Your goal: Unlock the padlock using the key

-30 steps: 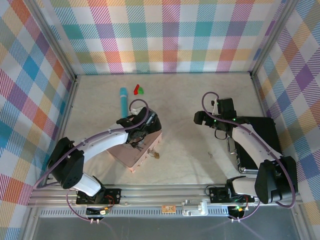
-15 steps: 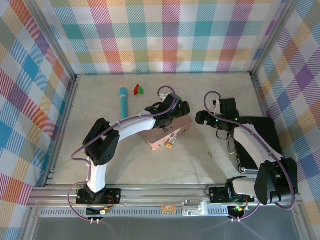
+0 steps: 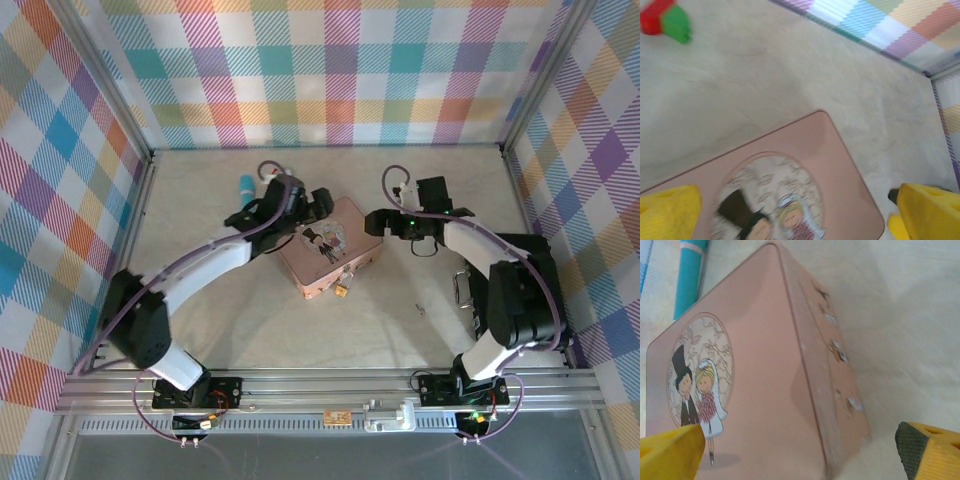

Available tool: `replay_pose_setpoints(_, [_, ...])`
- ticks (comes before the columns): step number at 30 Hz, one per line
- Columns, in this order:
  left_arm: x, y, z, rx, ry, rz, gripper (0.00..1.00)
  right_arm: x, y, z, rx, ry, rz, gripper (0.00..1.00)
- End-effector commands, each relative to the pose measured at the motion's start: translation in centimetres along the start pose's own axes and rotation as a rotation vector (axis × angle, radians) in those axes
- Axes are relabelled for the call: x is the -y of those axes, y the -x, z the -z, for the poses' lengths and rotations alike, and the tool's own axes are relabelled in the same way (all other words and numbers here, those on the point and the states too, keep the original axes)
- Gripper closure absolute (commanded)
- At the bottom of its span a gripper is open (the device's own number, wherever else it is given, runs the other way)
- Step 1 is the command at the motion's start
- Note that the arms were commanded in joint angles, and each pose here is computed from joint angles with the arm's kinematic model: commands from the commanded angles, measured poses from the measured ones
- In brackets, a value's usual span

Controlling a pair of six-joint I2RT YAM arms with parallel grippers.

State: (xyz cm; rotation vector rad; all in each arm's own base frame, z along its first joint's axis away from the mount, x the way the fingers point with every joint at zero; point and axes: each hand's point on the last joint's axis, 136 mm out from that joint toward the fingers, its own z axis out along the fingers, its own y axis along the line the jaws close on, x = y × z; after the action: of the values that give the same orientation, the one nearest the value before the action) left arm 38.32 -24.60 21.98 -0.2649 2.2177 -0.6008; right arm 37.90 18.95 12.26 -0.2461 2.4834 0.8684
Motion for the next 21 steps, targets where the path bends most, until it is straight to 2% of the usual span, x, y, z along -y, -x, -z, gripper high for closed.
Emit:
replay_pose_setpoints(1, [-2.3,-2.5,2.4,-0.070,0.041,-0.067,0.00,-1.7,0.5,-1.9,-0.033,0.061,0.091,0.01])
replay_pose_setpoints(6, [-4.3,-3.3,4.6,-0.073,0.070,-0.061,0.00,-0.7,0.3,-4.6,-0.088,0.012,0.091,0.01])
replay_pose_setpoints(8, [-4.6,-3.2,4.9,-0.052,0.072,-0.054,0.00,-0.4,0.4,-5.3,-0.096,0.006,0.066,0.03])
replay_pose_setpoints(11, [-4.5,-3.0,4.7,-0.036,0.068,-0.054,0.00,1.4,0.7,-6.0,-0.088,-0.077,-0.002,0.07])
replay_pose_setpoints(17, [-3.5,-2.8,3.9,-0.044,0.036,-0.058,0.00,4.6,1.0,-6.1,-0.054,-0.213,-0.155,0.29])
replay_pose_setpoints(21, [-3.4,-3.2,3.6,-0.059,0.030,-0.059,0.00,7.3,1.2,-5.7,-0.025,-0.276,-0.274,0.37])
